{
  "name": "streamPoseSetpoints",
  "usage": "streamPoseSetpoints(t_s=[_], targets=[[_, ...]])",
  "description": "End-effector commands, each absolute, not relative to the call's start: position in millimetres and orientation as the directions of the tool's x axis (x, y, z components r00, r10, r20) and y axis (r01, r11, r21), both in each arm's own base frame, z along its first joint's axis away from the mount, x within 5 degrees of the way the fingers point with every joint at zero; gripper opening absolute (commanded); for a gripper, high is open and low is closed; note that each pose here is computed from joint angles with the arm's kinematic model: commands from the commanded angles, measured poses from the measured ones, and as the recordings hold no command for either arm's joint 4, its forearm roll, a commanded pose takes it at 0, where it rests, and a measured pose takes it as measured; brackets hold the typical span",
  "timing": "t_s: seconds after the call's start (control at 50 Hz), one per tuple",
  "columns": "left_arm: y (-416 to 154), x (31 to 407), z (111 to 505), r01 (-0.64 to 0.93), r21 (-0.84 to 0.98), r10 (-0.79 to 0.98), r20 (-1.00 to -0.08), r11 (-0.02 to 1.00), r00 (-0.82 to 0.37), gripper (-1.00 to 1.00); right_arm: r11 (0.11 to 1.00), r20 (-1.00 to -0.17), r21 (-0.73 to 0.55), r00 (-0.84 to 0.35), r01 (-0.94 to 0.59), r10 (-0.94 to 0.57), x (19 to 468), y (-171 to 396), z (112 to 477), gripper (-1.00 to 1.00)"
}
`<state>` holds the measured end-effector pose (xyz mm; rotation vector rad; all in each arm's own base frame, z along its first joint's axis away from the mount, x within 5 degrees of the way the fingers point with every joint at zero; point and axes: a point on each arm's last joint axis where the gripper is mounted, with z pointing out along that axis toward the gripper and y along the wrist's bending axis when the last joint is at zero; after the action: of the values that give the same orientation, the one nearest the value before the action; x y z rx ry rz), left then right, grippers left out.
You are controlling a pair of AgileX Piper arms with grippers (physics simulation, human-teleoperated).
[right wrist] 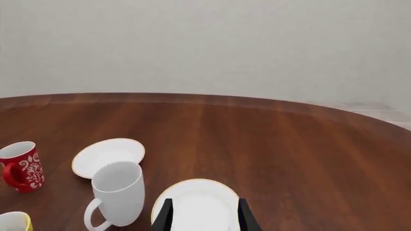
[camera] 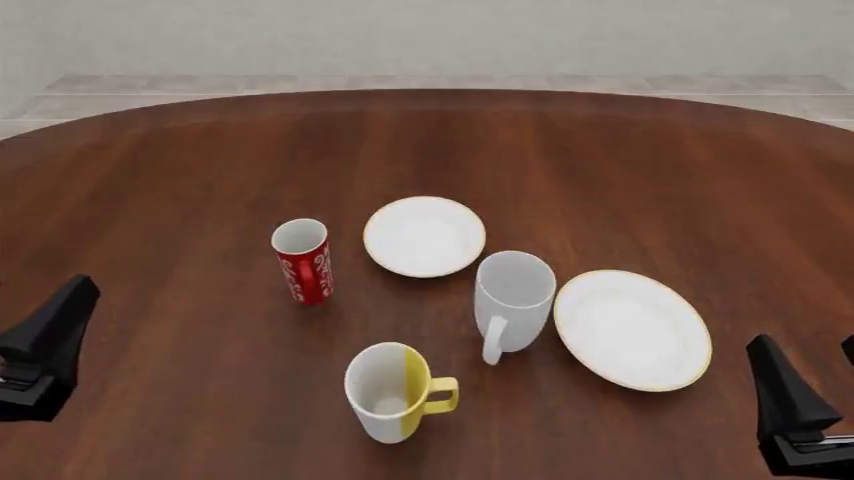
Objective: Put the white mug on the left plate.
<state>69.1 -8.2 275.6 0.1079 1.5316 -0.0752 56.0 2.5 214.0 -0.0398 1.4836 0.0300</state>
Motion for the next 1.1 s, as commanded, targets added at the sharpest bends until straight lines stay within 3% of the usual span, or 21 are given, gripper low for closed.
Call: streamPoseSetpoints(t_s=[0.02, 0.26, 0.62, 1.02, 1.1], targets=[[-14.3, 92.8, 295.0, 0.153, 0.009, 0.016, -0.999, 0.988, -0.045, 1.0, 0.999, -0.996, -0.009, 0.085, -0.05, -0.004, 55.9, 2.8, 213.9, 1.0], [-28.8, 109.2, 325.9, 0.261, 0.085, 0.105, -0.993, 0.961, -0.06, 1.0, 0.999, -0.996, -0.01, 0.085, -0.049, -0.006, 56.0, 2.8, 213.8, 1.0], [-70.2, 113.6, 363.2, 0.532, 0.122, 0.158, -0.987, 0.838, -0.022, 1.0, 0.998, -0.997, -0.016, 0.081, -0.057, -0.011, 56.0, 3.3, 213.4, 1.0], [-83.9, 117.5, 395.0, 0.59, 0.087, 0.166, -0.983, 0.802, -0.081, 1.0, 0.998, -0.997, -0.016, 0.081, -0.068, -0.01, 55.9, 3.9, 213.6, 1.0], [-93.5, 124.2, 395.2, 0.606, 0.034, 0.149, -0.979, 0.794, -0.14, 1.0, 0.997, -0.997, -0.014, 0.08, -0.07, -0.009, 55.9, 4.0, 213.4, 1.0]])
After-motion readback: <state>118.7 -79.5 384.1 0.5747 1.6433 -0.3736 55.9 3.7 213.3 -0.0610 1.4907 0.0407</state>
